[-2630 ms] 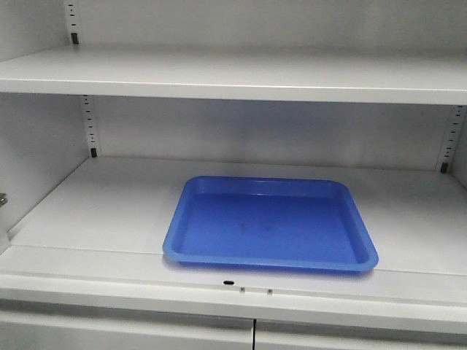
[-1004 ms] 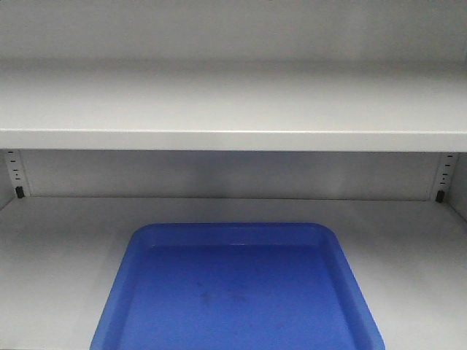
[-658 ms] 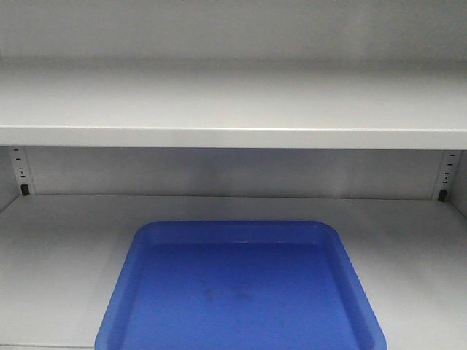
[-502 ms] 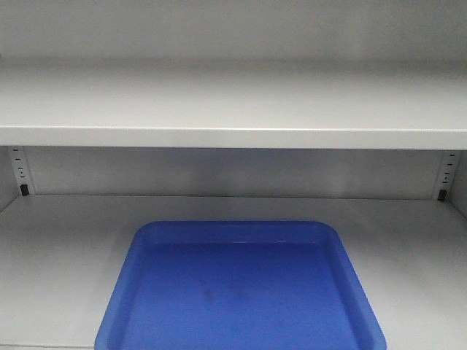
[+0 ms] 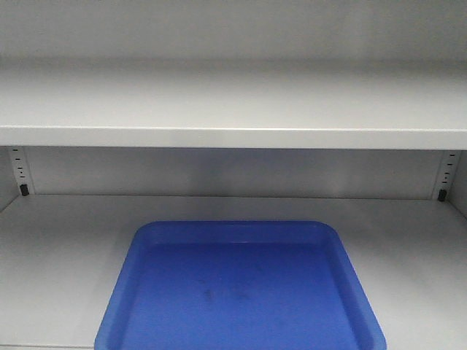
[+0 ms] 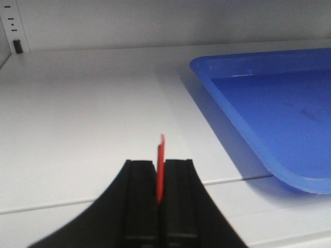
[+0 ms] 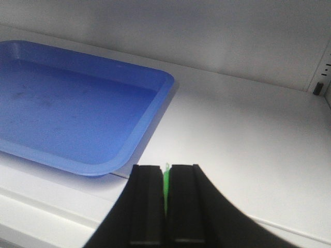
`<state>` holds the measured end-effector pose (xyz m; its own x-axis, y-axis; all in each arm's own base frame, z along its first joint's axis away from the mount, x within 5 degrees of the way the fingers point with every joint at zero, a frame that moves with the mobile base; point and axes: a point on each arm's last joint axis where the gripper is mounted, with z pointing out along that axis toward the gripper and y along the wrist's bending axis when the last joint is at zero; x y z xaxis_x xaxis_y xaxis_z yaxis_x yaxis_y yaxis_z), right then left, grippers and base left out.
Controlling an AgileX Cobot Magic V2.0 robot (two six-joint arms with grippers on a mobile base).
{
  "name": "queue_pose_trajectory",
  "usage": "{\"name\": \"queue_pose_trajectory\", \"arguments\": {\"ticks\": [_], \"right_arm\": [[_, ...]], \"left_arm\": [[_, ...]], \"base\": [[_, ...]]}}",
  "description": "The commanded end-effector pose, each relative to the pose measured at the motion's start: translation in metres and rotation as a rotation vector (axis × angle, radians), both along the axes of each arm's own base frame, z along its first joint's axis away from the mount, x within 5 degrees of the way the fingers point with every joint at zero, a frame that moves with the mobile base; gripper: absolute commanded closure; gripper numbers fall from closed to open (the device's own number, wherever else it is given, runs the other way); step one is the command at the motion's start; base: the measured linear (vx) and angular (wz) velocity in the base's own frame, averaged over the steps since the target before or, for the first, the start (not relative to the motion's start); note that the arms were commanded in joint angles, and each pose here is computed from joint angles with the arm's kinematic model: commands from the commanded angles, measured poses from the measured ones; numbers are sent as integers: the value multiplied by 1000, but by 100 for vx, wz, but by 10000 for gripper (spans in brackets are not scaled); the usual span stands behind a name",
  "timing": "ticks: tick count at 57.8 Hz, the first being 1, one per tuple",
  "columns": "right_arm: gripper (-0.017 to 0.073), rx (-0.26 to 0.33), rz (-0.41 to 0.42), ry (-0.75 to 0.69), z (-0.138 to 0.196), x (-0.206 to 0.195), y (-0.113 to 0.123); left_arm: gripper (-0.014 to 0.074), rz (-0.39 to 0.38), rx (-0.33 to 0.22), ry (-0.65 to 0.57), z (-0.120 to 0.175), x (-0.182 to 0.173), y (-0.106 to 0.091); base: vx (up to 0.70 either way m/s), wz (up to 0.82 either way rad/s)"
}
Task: Sort red and green spoons into left cabinet
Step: 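Position the base facing the open shelf with the blue tray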
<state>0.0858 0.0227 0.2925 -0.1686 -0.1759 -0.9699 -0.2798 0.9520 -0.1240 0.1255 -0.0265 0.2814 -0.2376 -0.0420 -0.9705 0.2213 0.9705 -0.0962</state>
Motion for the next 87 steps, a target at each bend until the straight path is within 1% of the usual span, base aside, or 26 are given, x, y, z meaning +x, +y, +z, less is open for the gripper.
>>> {"name": "queue_pose_trajectory", "arguments": {"ticks": [1,15,21,32,43,49,59,64,70,77,79,83,87], "right_arm": [[557,24,-3,-103,18,1,0],[557,23,-3,-102,17,1,0],[557,23,-3,-102,17,1,0],[557,23,-3,-102,17,1,0],[557,23,-3,-102,17,1,0],[557,23,-3,-102,17,1,0],[557,23,-3,-102,17,1,0],[557,23,-3,-102,17,1,0],[557,23,-3,-102,17,1,0],[557,23,-3,-102,17,1,0],[557,23,-3,-102,17,1,0],[557,23,-3,-102,17,1,0],[557,23,-3,-102,17,1,0]], "left_arm": [[594,39,-21,-59,13,2,3],[594,33,-22,-54,13,2,2],[594,34,-42,-48,13,2,2],[594,-35,-47,-2,9,-1,-4],[594,-92,-127,52,12,-3,-11],[594,-117,-157,58,20,-5,-13],[594,-166,-161,23,41,-7,-17],[594,-177,-162,-3,51,-8,-18],[594,-170,-172,-40,62,-8,-17],[594,-131,-167,-80,66,-6,-14],[594,-122,-161,-89,67,-5,-13],[594,-113,-123,-111,68,-4,-11],[594,-110,-92,-109,66,1,-11]], "base": [[0,0],[0,0],[0,0],[0,0],[0,0],[0,0],[0,0],[0,0],[0,0],[0,0],[0,0],[0,0],[0,0]]}}
